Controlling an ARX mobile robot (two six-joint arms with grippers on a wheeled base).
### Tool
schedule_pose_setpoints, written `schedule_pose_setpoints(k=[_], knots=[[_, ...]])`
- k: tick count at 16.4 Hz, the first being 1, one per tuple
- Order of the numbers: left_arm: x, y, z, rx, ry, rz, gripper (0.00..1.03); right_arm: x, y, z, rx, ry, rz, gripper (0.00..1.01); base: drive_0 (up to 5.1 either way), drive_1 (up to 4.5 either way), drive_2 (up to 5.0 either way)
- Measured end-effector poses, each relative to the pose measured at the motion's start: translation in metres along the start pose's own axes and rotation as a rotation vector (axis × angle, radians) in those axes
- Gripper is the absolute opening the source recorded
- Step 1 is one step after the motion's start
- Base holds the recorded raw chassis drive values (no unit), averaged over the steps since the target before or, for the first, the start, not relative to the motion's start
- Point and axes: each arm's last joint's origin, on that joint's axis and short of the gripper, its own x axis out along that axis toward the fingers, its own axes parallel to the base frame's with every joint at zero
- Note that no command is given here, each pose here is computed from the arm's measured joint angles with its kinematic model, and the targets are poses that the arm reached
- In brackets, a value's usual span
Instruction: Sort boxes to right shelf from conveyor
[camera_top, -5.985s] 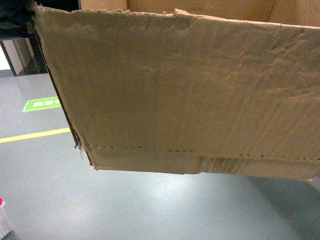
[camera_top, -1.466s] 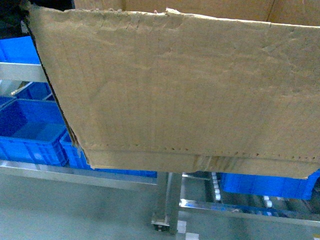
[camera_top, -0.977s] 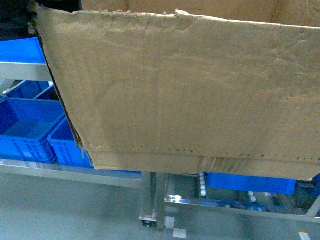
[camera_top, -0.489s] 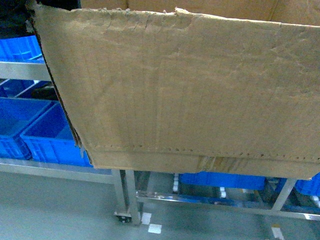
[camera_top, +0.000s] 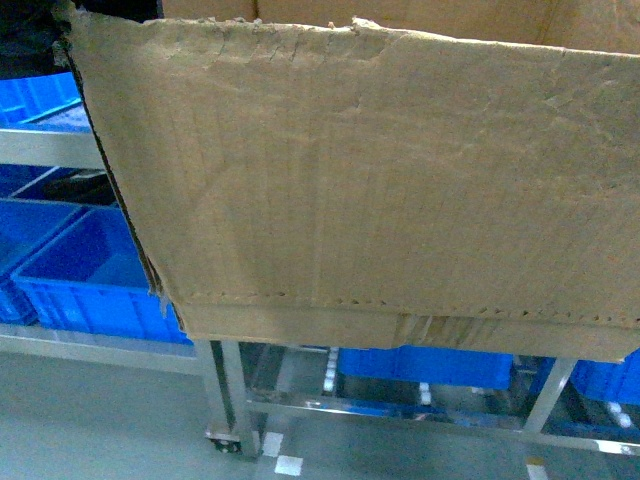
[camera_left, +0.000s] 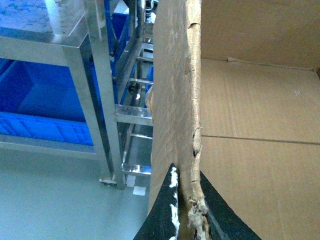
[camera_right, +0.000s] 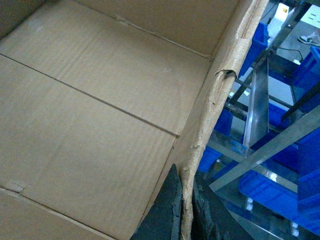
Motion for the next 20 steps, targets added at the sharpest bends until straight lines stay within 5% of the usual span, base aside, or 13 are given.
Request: schedule_pose_setpoints(k=[9,20], knots=[[0.0009,-0.0005,-0.0004,0.0,0.001,-0.003,0.02,0.0,-0.0014,-0.0005,0.002,0.001,-0.004,0.02,4.9,-2.44,-2.4],[0.0009,-0.0005,-0.0005,0.0,0.001,-0.003,0.02,0.0,-0.0014,-0.0005,0.002,0.001,-0.004,0.02,0.0,0.0,0.0]])
